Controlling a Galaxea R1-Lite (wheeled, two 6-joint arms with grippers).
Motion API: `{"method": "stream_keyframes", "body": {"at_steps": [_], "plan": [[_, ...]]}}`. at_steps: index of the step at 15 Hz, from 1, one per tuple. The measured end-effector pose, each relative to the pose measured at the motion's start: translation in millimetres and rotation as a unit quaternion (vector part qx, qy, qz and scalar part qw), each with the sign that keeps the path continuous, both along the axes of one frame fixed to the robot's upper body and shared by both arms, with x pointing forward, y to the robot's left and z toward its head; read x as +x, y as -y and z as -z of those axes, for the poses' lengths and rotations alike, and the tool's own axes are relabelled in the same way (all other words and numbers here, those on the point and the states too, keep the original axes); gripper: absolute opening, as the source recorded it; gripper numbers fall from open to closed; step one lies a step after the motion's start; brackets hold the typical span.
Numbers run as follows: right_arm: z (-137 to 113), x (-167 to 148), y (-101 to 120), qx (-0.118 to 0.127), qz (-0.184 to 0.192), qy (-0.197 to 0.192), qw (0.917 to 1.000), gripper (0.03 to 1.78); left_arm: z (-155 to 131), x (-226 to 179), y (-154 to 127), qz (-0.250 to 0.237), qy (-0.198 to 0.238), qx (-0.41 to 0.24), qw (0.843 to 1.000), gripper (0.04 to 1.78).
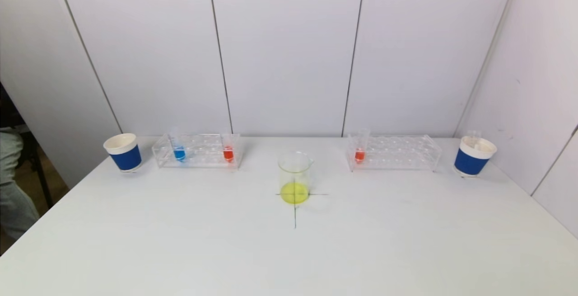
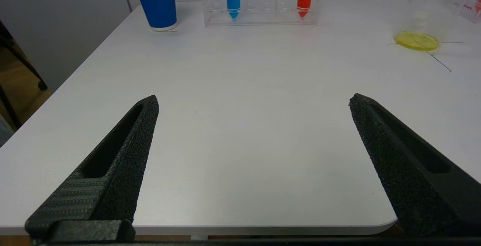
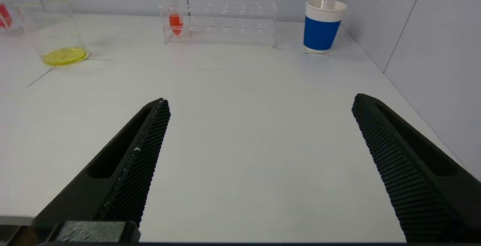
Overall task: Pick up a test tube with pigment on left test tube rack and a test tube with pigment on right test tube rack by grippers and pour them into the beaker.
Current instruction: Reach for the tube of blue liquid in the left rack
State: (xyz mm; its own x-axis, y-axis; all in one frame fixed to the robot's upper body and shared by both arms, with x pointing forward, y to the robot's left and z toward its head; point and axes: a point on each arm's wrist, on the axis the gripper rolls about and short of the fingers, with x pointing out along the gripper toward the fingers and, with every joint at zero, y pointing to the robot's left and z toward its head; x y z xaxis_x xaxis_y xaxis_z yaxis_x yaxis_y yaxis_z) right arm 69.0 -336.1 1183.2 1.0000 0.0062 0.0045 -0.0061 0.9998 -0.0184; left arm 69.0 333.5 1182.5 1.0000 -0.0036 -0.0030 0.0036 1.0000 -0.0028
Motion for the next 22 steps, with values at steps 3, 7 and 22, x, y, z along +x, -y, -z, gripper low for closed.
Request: {"method": "stream_keyframes", "body": {"at_steps": [3,7,22], "plan": [[0.3,0.0,0.0,0.001,0.000,0.000,1.0000,1.76,0.0,0.0,0.0,0.000,0.000,0.000,1.000,1.77],[0.3,0.0,0.0,0.001,0.000,0.000,1.0000,1.76,0.0,0.0,0.0,0.000,0.000,0.000,1.000,1.77],[0.3,0.0,0.0,0.001,0.000,0.001,1.0000,1.76,0.0,0.0,0.0,0.000,0.000,0.000,1.000,1.77]]}}
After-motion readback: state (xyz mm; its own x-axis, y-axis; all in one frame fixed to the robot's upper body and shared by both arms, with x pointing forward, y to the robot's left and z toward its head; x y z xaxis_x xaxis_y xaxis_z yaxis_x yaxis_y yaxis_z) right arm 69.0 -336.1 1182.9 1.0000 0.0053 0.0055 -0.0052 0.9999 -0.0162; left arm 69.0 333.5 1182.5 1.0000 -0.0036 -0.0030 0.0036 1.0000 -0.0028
